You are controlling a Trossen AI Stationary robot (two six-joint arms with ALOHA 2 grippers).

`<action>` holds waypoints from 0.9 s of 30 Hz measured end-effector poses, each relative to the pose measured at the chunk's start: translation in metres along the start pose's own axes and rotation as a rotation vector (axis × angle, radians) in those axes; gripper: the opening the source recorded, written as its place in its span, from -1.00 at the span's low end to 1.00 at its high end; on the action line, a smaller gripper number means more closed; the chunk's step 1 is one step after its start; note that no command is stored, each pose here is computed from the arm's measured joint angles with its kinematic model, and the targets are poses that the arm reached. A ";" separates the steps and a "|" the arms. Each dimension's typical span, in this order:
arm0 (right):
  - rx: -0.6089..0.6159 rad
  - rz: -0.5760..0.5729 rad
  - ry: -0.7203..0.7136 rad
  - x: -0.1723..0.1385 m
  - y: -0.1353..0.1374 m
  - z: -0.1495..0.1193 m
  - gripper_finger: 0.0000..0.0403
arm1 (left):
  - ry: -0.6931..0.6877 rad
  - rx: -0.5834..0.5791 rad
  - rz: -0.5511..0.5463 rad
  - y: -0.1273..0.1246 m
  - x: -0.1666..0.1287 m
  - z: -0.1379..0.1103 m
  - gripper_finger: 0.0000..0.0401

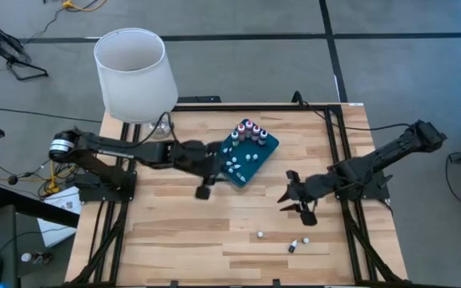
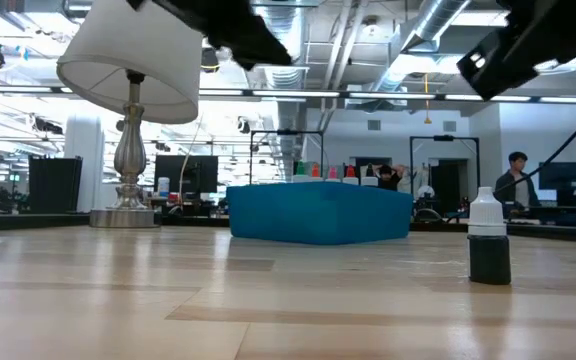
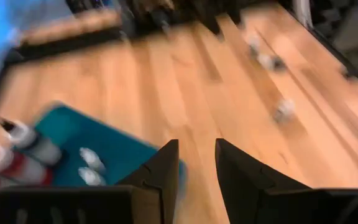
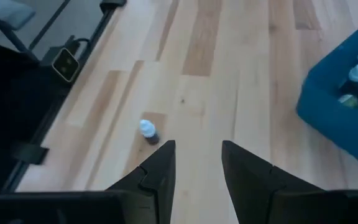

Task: Pick & Place food coloring
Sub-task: Put the small black food coloring bottle into the blue container

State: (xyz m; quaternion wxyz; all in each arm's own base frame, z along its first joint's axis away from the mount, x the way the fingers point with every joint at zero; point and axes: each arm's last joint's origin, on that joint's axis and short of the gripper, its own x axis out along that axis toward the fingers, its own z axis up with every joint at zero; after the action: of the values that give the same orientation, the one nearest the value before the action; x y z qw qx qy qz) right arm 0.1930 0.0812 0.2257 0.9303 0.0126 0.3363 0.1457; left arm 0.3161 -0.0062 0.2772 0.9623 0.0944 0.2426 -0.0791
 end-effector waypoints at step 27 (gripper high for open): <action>-0.051 0.062 -0.051 0.110 0.042 -0.022 -0.41 | -0.003 -0.008 0.022 -0.104 0.007 -0.046 -0.52</action>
State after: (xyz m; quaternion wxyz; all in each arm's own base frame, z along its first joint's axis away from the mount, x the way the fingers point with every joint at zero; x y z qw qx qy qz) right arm 0.2482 0.1508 0.1452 0.9337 0.0030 0.3080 0.1827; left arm 0.2807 -0.0973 0.2191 0.9638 0.0930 0.2404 -0.0677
